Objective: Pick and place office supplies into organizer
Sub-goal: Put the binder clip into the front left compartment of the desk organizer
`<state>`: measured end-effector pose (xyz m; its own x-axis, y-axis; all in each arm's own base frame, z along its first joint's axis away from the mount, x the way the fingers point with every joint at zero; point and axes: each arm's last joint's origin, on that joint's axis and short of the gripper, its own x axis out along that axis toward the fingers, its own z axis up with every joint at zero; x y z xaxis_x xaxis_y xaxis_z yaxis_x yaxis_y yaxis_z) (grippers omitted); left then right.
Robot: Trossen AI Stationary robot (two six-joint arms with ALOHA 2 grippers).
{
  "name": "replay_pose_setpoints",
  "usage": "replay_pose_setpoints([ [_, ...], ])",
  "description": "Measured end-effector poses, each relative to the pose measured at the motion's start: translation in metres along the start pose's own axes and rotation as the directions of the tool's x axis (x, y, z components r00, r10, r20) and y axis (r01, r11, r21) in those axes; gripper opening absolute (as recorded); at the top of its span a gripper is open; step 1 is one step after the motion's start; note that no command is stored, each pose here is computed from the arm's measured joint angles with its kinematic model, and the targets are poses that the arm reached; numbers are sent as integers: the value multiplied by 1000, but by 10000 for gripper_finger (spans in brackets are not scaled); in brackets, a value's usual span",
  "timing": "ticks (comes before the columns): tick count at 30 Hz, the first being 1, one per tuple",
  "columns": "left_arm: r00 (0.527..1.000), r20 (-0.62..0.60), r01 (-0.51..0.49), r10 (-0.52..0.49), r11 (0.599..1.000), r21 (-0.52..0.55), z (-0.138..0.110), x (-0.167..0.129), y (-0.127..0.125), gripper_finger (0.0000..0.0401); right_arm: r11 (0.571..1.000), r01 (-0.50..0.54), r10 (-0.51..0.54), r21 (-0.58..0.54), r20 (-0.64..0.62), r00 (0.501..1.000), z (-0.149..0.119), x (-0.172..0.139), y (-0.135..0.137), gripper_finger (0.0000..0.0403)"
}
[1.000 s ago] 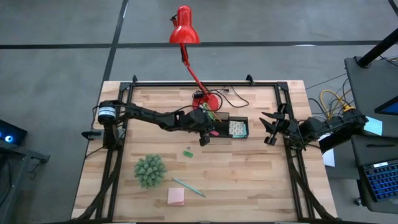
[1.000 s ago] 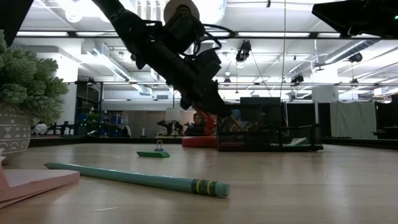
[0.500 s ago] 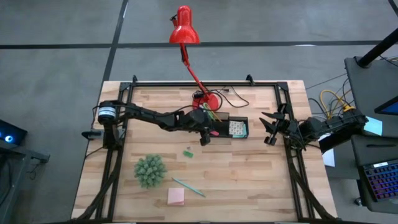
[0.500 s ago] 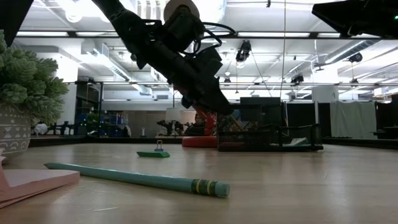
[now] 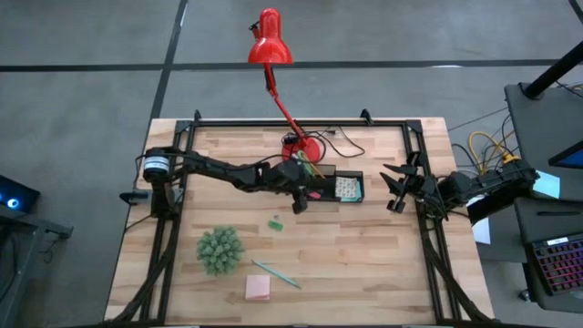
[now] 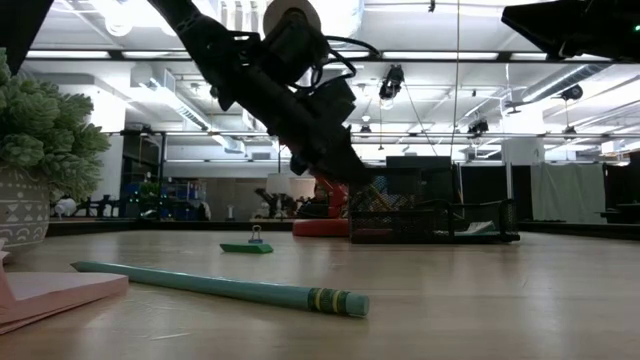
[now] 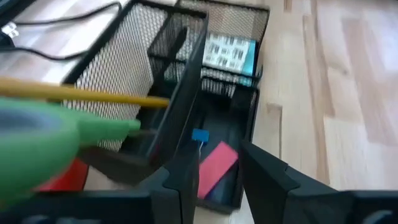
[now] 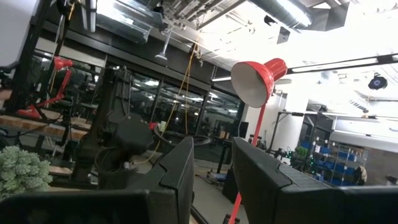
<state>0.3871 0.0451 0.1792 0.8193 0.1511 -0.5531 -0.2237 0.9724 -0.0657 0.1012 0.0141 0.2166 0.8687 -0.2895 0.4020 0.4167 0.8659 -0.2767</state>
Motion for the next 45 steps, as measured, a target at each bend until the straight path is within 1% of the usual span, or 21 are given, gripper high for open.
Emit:
replay_pose_setpoints([
  [8, 992, -128, -13, 14, 1000, 10, -4, -14, 1, 98, 1000, 0, 0, 0, 0, 1000, 0, 0, 0, 100],
  [14, 973, -230, -8, 10, 1000, 10, -3, -40, -2, 99, 1000, 0, 0, 0, 0, 1000, 0, 0, 0, 100],
  [16, 963, -268, -5, 0, 1000, -16, -2, -50, -4, 99, 1000, -1, 1, 0, 0, 1000, 0, 0, 0, 100],
  [19, 951, -307, -2, -28, 995, -96, -1, -65, -7, 99, 1000, 0, 0, 0, 0, 1000, 0, 0, 0, 100],
  [24, 933, -357, -37, -47, 974, -224, -1, -81, -11, 99, 1000, -1, 1, 0, 0, 1000, 0, 0, 0, 100],
  [28, 914, -395, -33, -90, 955, -295, -4, -84, -14, 99, 1000, 0, 0, 0, 0, 1000, 0, 0, 0, 100],
  [31, 897, -428, -50, -110, 937, -345, -8, -81, -15, 99, 1000, 0, 0, 0, 0, 1000, 0, 0, 0, 100],
  [36, 857, -505, -109, -103, 921, -373, -20, -74, -16, 99, 1000, 0, 0, 1, 0, 1000, 0, 0, 0, 100],
  [39, 843, -526, -122, -112, 913, -390, -23, -72, -18, 99, 1000, 0, 0, 1, 0, 1000, 0, 0, 0, 100],
  [45, 843, -526, -130, -112, 906, -402, -24, -72, -26, 97, 1000, 0, 0, 1, 1, 1000, 0, 0, 0, 100],
])
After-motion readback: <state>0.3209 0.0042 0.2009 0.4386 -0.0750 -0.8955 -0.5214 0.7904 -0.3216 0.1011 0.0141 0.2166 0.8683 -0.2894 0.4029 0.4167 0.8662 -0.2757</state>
